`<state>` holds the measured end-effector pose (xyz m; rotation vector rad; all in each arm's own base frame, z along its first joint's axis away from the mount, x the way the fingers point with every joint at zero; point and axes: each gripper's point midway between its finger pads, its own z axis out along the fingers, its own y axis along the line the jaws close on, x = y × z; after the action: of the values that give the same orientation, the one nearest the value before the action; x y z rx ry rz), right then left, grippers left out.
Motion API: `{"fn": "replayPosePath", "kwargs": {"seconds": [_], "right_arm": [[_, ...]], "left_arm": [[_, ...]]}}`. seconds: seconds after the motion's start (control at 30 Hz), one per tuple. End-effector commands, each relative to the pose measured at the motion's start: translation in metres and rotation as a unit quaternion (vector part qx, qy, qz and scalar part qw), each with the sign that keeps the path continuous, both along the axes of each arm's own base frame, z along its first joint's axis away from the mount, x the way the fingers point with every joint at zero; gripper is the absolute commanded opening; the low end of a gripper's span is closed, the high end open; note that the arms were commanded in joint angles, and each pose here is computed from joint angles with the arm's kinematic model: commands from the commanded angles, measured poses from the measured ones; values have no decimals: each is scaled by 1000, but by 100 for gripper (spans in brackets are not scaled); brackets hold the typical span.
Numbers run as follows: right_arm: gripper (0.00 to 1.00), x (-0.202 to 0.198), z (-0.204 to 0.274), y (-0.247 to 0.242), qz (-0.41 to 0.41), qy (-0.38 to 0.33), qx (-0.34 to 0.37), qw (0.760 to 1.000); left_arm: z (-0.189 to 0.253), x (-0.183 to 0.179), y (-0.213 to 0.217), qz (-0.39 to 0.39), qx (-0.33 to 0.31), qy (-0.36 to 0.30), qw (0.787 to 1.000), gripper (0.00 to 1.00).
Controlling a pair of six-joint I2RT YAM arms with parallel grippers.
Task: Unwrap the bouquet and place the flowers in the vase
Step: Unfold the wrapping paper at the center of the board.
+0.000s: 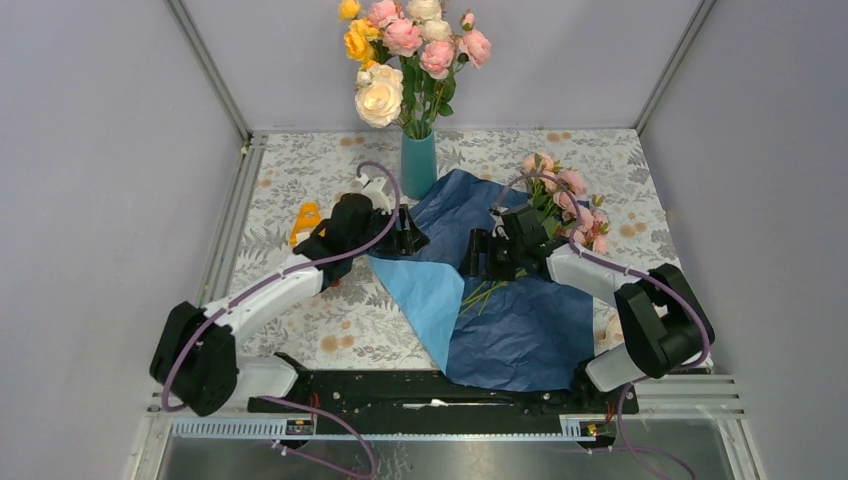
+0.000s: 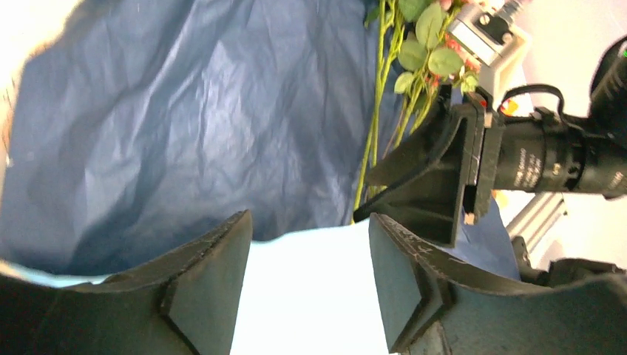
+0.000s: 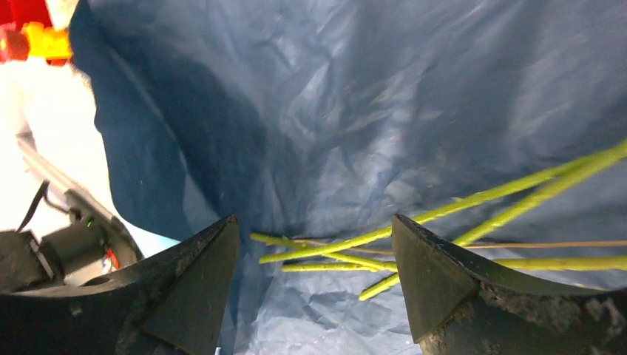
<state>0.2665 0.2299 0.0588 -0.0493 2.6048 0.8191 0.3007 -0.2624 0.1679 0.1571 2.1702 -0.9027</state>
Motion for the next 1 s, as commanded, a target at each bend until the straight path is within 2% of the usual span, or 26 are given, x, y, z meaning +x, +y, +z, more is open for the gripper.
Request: {"fn": "replayPosePath", "kwargs": {"seconds": [0.0, 0.2, 0.33, 0.53, 0.73, 0.97], "right_arm": [[81, -12, 21, 38, 67, -21, 94, 993], [74, -25, 37, 63, 100, -49, 122, 986], [66, -35, 44, 85, 124, -59, 132, 982], [61, -60, 53, 126, 161, -67, 146, 974], [59, -95, 40, 175, 211, -66, 129, 967], [57, -129, 4, 224, 254, -66, 88, 961]], "left_arm": [[16, -24, 12, 1, -24, 1, 1000, 65], [13, -44, 39, 21, 0, 11, 1000, 67], [17, -52, 51, 30, 1, 10, 999, 68], [32, -60, 62, 42, -6, 1, 999, 69], [41, -69, 65, 36, -10, 7, 999, 70], [46, -78, 78, 58, -5, 3, 998, 73]]}}
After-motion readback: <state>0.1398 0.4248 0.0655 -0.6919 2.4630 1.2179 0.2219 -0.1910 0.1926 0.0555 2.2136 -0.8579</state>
